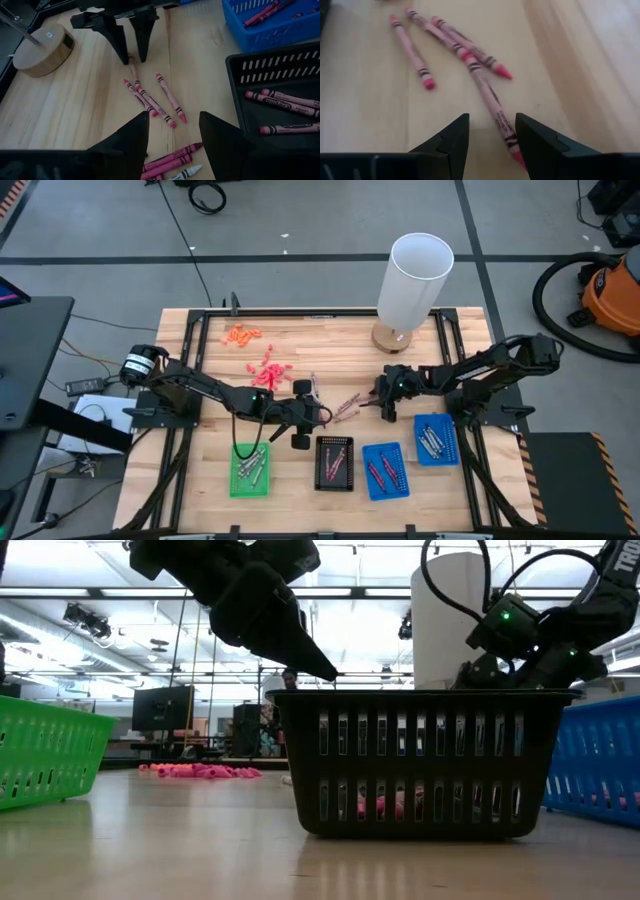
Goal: Sort crayons
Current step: Put the pink crayon into the black bin
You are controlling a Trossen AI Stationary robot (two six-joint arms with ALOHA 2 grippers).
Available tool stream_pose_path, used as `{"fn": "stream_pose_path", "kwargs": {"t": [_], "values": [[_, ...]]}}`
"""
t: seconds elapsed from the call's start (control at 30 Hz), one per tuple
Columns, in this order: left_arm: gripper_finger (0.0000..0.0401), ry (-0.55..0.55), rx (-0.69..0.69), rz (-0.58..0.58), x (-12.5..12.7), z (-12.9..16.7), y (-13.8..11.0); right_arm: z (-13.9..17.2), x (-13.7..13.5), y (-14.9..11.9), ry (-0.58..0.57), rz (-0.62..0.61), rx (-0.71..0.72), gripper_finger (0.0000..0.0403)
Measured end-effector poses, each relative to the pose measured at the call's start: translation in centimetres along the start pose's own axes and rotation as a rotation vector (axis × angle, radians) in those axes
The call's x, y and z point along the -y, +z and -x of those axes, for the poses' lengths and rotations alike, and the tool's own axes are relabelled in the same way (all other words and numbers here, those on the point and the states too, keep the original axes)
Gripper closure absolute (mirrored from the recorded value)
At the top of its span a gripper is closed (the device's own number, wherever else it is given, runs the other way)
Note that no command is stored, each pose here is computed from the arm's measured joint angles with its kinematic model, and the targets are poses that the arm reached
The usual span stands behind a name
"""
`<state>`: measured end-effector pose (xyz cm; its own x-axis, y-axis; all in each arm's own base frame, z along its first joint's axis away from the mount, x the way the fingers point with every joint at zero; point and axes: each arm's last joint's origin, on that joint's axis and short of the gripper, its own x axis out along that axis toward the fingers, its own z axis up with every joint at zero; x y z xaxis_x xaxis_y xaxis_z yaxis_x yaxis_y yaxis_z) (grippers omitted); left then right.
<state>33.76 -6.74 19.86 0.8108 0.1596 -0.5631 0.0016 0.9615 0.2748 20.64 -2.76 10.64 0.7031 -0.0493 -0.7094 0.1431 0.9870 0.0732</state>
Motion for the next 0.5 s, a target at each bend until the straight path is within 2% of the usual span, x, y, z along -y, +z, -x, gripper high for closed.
{"fn": "stream_pose_path", "kwargs": {"t": [0.13, 0.37, 0.5], "values": [[0.0216, 0.000, 0.000, 0.000, 0.0, 0.0, 0.0, 0.0, -0.8, -0.1, 0.019, 0.022, -0.004, 0.0234], [0.0216, 0.000, 0.000, 0.001, 0.0, 0.0, 0.0, 0.0, -1.4, -0.6, -0.067, 0.061, -0.046, 0.0237], [0.0216, 0.000, 0.000, 0.001, 0.0, 0.0, 0.0, 0.1, -1.7, -0.7, -0.098, 0.083, -0.066, 0.0256]]}}
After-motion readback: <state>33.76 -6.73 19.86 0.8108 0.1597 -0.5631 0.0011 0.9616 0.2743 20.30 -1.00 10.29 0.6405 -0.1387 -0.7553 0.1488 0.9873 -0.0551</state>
